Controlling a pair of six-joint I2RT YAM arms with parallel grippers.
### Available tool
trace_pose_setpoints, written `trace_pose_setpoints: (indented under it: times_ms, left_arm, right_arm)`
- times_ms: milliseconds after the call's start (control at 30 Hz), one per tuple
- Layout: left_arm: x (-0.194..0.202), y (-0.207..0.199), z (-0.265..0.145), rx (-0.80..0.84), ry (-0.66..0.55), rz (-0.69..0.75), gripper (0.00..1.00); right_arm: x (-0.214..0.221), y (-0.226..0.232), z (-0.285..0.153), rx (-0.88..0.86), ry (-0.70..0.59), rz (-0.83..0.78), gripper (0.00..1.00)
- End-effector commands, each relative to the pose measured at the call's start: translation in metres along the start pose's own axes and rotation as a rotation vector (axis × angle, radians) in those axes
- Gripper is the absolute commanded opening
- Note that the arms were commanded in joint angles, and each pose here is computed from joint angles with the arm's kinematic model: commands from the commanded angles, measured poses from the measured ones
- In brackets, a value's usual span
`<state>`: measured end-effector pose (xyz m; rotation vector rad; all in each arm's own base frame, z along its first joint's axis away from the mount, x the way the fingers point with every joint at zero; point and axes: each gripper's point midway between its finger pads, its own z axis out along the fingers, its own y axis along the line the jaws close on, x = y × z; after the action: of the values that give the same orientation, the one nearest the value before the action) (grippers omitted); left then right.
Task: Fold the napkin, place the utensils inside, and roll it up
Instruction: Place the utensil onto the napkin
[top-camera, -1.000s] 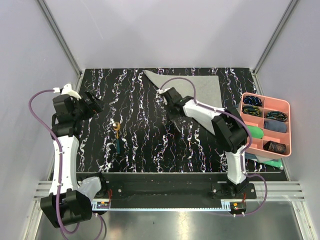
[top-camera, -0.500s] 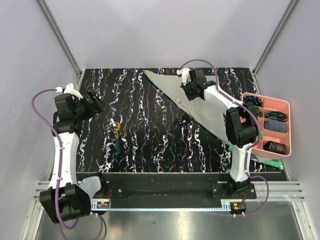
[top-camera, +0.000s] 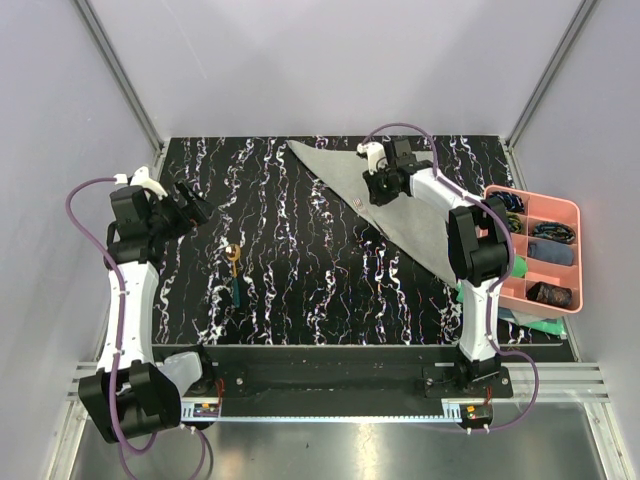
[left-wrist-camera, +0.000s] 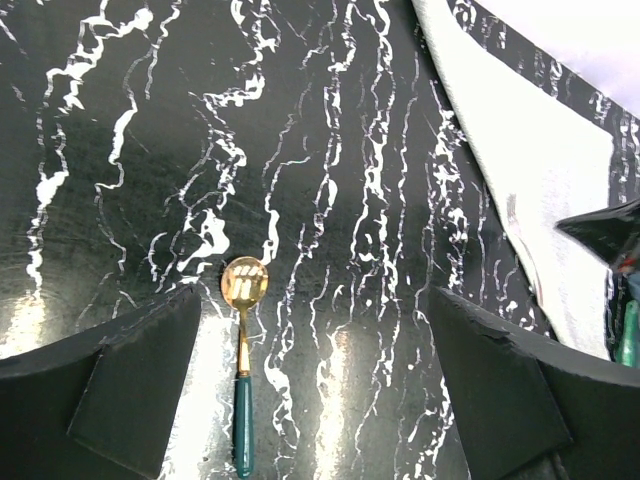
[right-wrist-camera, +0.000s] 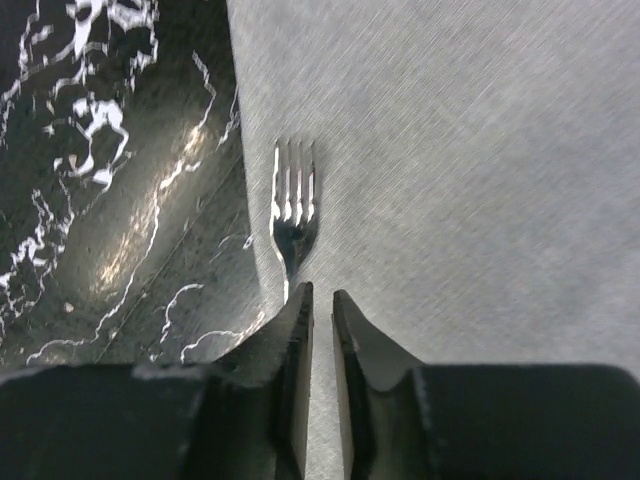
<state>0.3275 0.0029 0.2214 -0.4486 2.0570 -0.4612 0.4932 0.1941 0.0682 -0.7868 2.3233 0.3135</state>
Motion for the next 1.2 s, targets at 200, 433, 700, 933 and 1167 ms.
trace_pose_setpoints:
  times_ms: [200,433,700,933,1167]
  left_arm:
    - [-0.007,-0.011,0.0,0.061,-0.028,0.009,0.99]
    - [-0.008,-0.011,-0.001,0.064,-0.033,0.01,0.99]
    - [-0.008,-0.013,-0.001,0.071,-0.029,0.007,0.99]
    - [-0.008,-0.013,-0.002,0.073,-0.033,0.007,0.99]
    - [-0.008,-0.013,-0.002,0.074,-0.035,0.009,0.99]
  right_arm:
    - [0.029,0.024,-0.005,-0.074,0.062,0.063,0.28]
    - [0.032,0.024,-0.001,-0.051,0.078,0.048,0.32]
    - [0.033,0.022,0.008,-0.008,0.1,0.009,0.29]
    - [0.04,0.017,0.015,0.011,0.123,0.003,0.24]
    - [0.045,0.016,0.019,0.017,0.139,-0.001,0.24]
